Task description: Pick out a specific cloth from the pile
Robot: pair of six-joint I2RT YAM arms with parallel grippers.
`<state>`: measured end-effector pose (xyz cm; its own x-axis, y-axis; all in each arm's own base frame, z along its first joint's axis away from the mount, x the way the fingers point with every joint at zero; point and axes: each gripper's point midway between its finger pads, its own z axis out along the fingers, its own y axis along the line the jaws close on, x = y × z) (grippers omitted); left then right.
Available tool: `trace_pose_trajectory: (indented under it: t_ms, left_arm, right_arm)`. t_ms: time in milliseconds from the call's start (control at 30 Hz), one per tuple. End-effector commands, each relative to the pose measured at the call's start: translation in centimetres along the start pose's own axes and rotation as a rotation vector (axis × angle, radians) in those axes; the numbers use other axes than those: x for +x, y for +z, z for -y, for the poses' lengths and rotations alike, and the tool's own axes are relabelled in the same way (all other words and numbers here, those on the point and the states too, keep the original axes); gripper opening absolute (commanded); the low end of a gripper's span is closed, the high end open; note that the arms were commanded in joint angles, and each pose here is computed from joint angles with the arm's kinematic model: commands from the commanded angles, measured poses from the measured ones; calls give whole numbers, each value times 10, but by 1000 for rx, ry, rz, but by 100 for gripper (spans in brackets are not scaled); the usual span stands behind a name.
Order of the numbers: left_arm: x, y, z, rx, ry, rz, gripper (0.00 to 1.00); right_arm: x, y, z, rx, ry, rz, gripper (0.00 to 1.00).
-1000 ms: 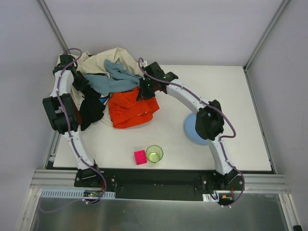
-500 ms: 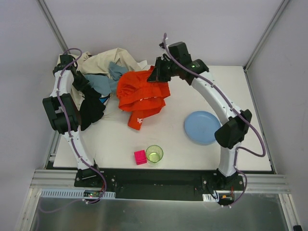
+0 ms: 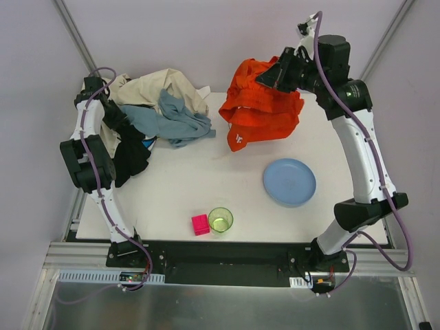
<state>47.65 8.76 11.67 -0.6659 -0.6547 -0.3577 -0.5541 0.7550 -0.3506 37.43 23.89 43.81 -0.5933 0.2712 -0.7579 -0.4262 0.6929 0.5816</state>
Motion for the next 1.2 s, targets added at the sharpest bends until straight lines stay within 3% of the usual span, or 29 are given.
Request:
trace_pose_trajectory:
  t_ms: [0,133,200,767,1167]
  left_arm:
    - [-19,-57,12,38,17,122,31]
    - [-19,-87,28,108,18,155,86]
    - [-16,-105,33,134,19,175,99]
    - [56,-172,42,298,156,165,99]
    - [128,-162,39,135,398,114,99]
  right_arm:
    - [-25,-36,-35,-84,-74,93,0]
    - [-21,-39,-31,-74,-70,83,0]
    - [-18,-40,-27,-66,-71,78,0]
    - [-25,-42,34,72,-72,92,0]
    - [-87,-53,113,224,12,205,0]
